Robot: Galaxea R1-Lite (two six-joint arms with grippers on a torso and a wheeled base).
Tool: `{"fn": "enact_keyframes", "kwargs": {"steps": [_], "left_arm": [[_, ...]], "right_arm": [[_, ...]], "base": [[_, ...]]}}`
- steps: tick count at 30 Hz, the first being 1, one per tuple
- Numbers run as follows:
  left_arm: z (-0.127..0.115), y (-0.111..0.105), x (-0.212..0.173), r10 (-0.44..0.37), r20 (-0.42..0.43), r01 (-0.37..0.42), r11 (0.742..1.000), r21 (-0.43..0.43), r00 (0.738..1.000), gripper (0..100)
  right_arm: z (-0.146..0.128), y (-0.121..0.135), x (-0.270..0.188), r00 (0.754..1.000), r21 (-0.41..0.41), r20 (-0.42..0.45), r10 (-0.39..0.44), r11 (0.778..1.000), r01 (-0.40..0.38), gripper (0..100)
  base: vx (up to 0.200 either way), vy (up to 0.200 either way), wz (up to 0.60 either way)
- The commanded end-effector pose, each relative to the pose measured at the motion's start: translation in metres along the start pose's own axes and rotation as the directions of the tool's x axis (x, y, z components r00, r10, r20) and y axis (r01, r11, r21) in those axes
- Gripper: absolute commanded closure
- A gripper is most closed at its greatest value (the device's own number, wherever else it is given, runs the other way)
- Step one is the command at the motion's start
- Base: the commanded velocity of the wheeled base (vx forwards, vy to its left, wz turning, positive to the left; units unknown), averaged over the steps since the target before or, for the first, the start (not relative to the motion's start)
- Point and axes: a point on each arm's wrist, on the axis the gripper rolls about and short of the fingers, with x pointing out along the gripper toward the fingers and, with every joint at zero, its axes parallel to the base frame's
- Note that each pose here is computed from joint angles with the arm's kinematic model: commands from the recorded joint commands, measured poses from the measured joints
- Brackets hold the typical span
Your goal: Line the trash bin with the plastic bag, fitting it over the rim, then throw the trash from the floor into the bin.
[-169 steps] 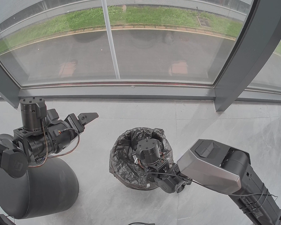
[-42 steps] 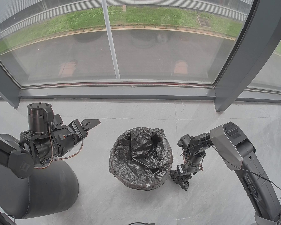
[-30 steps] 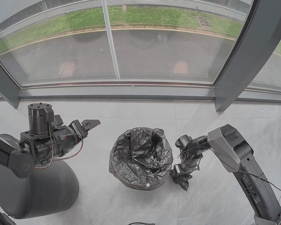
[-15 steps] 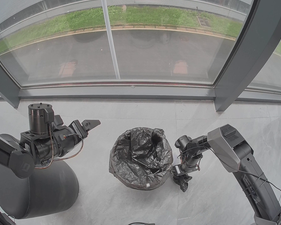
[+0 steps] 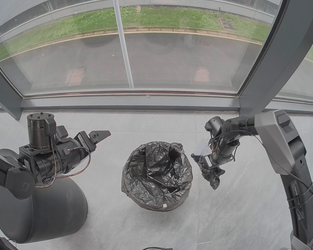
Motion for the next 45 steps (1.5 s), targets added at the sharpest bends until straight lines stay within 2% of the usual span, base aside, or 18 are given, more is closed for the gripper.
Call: {"fn": "enact_keyframes", "kwargs": {"steps": [1,3,6,8,11,13,14,16,19,26,28,29,32,35,36,37,39,45], "left_arm": [[0.006,-0.015,-0.021,-0.063,0.044,0.063,0.998,0.018,0.997,0],[0.008,-0.022,-0.036,-0.092,0.076,0.089,0.995,0.035,0.993,0],[0.016,-0.033,-0.064,-0.15,0.145,0.14,0.987,0.077,0.978,0],[0.023,-0.04,-0.093,-0.176,0.233,0.146,0.979,0.143,0.956,0],[0.018,-0.036,-0.124,-0.147,0.32,0.073,0.97,0.233,0.936,0],[0.01,-0.029,-0.134,-0.11,0.345,0.009,0.959,0.282,0.932,0],[0.002,-0.02,-0.142,-0.068,0.365,-0.059,0.944,0.326,0.928,0],[-0.008,-0.009,-0.15,-0.017,0.393,-0.137,0.922,0.361,0.92,0],[-0.02,0.002,-0.167,0.016,0.436,-0.203,0.9,0.385,0.9,0],[-0.056,0.033,-0.19,0.039,0.421,-0.23,0.881,0.413,0.906,0],[-0.057,0.034,-0.191,0.039,0.421,-0.23,0.881,0.413,0.906,0],[-0.066,0.042,-0.195,0.04,0.412,-0.228,0.88,0.417,0.91,0],[-0.068,0.043,-0.198,0.028,0.414,-0.218,0.881,0.419,0.91,0],[-0.066,0.04,-0.198,0.019,0.421,-0.213,0.883,0.418,0.907,0],[-0.066,0.04,-0.198,0.019,0.421,-0.213,0.883,0.418,0.907,0],[-0.066,0.04,-0.198,0.019,0.421,-0.212,0.884,0.417,0.907,0],[-0.066,0.041,-0.198,0.021,0.419,-0.211,0.886,0.412,0.908,0],[-0.069,0.044,-0.198,0.027,0.411,-0.211,0.888,0.409,0.911,0]], "right_arm": [[0.011,0.011,-0.123,0.979,-0.06,0.202,-0.006,0.998,0.019,100],[0.008,0.03,-0.154,0.966,-0.1,0.259,0.017,0.995,0.009,100],[-0.004,0.066,-0.187,0.955,-0.181,0.292,0.056,0.984,-0.002,100],[-0.019,0.102,-0.21,0.946,-0.264,0.31,0.096,0.964,-0.011,100],[-0.034,0.142,-0.221,0.938,-0.361,0.312,0.155,0.932,-0.034,100],[-0.04,0.156,-0.221,0.938,-0.403,0.305,0.165,0.915,-0.03,100],[-0.043,0.165,-0.218,0.938,-0.434,0.303,0.165,0.901,-0.018,100],[-0.045,0.176,-0.208,0.944,-0.454,0.294,0.148,0.891,0.001,100],[-0.045,0.184,-0.192,0.953,-0.463,0.276,0.126,0.886,0.017,100],[-0.046,0.193,-0.161,0.971,-0.464,0.232,0.066,0.884,0.051,100],[-0.046,0.193,-0.159,0.971,-0.465,0.229,0.065,0.884,0.051,100],[-0.046,0.196,-0.142,0.978,-0.469,0.203,0.043,0.881,0.058,100],[-0.046,0.199,-0.121,0.983,-0.473,0.183,0.013,0.878,0.076,100],[-0.042,0.205,-0.099,0.975,-0.458,0.22,-0.009,0.882,0.112,100],[-0.042,0.205,-0.099,0.975,-0.458,0.22,-0.009,0.882,0.112,0],[-0.036,0.21,-0.085,0.963,-0.44,0.27,-0.005,0.889,0.128,0],[-0.034,0.213,-0.077,0.955,-0.436,0.295,0.005,0.891,0.13,0],[-0.034,0.215,-0.062,0.958,-0.434,0.288,-0.002,0.891,0.132,0]], "base": [[0.0,0.0,0.0],[0.0,0.0,0.0],[0.0,0.0,0.0],[0.0,0.0,0.0],[0.0,0.0,0.0],[0.0,0.0,0.0],[0.0,0.0,0.0],[0.0,0.0,0.0],[0.0,0.0,0.0],[0.0,0.0,0.0],[0.0,0.0,0.0],[0.0,0.0,0.0],[0.0,0.0,0.0],[0.0,0.0,0.0],[0.0,0.0,0.0],[0.0,0.0,0.0],[0.0,0.0,0.0],[0.0,0.0,0.0]]}}
